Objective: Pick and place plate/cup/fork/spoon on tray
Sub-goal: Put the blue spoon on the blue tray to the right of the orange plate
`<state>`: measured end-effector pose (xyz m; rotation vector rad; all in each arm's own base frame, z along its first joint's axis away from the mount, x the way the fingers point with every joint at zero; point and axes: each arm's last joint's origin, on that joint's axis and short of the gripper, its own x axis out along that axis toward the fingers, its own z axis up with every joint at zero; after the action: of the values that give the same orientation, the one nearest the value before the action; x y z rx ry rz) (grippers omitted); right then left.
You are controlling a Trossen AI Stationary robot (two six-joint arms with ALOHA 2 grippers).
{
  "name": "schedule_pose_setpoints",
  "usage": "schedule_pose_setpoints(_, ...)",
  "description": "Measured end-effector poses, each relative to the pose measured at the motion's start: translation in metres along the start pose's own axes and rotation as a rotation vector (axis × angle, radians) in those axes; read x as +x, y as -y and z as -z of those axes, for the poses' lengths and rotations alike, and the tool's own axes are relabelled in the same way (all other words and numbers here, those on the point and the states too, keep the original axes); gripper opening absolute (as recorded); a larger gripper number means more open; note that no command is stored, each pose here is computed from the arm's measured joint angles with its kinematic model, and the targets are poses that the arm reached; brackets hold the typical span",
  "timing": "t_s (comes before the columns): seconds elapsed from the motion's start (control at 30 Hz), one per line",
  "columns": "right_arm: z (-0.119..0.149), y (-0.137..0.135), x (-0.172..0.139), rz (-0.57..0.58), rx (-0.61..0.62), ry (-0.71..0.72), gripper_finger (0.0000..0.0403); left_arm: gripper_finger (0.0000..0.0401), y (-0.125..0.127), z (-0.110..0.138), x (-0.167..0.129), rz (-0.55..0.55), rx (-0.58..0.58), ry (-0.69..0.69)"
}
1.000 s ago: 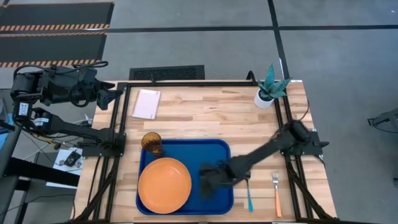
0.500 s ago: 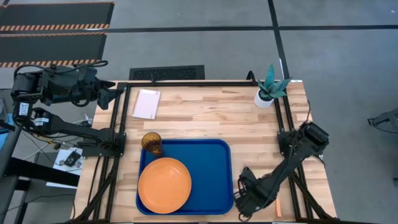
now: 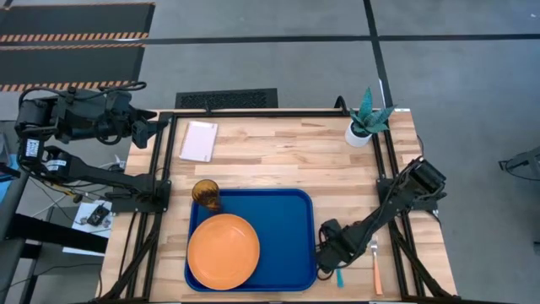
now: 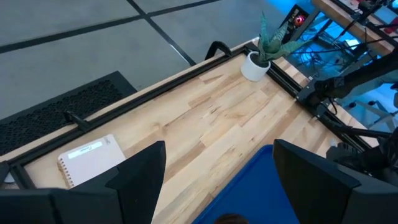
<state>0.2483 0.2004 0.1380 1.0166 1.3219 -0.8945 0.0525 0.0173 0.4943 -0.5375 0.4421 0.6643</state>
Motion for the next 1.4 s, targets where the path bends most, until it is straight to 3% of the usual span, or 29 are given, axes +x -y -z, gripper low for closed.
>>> schedule_pose_setpoints(0.13, -0.002, -0.001, 0.000, 0.002, -0.002, -0.027, 0.0169, 0.0282, 0.000, 0.000, 0.000, 0.000, 0.000, 0.001)
schedule_pose_setpoints(0.33, 0.000, -0.001, 0.001, 0.006, 0.002, -0.045, 0.0039, 0.0282, 0.000, 0.000, 0.000, -0.005, 0.012, 0.004)
schedule_pose_setpoints(0.4, 0.000, -0.001, 0.001, 0.005, -0.003, -0.046, 0.0014, 0.0282, 0.000, 0.000, 0.000, -0.006, 0.013, 0.006)
schedule_pose_setpoints(0.63, -0.004, 0.000, -0.007, -0.017, 0.012, -0.058, 0.0016, 0.0282, 0.000, 0.000, 0.000, -0.006, 0.023, 0.006)
schedule_pose_setpoints(0.93, -0.018, -0.003, -0.064, -0.216, 0.052, -0.065, 0.0007, 0.0282, 0.000, 0.000, 0.000, -0.006, 0.037, 0.006)
schedule_pose_setpoints(1.17, -0.046, -0.050, -0.085, -0.342, 0.011, -0.004, 0.0007, 0.0282, 0.000, 0.000, 0.000, -0.006, 0.049, 0.006)
schedule_pose_setpoints(1.4, -0.088, -0.110, -0.080, -0.381, -0.006, 0.129, 0.0011, 0.0282, 0.000, 0.000, 0.000, -0.004, 0.050, 0.005)
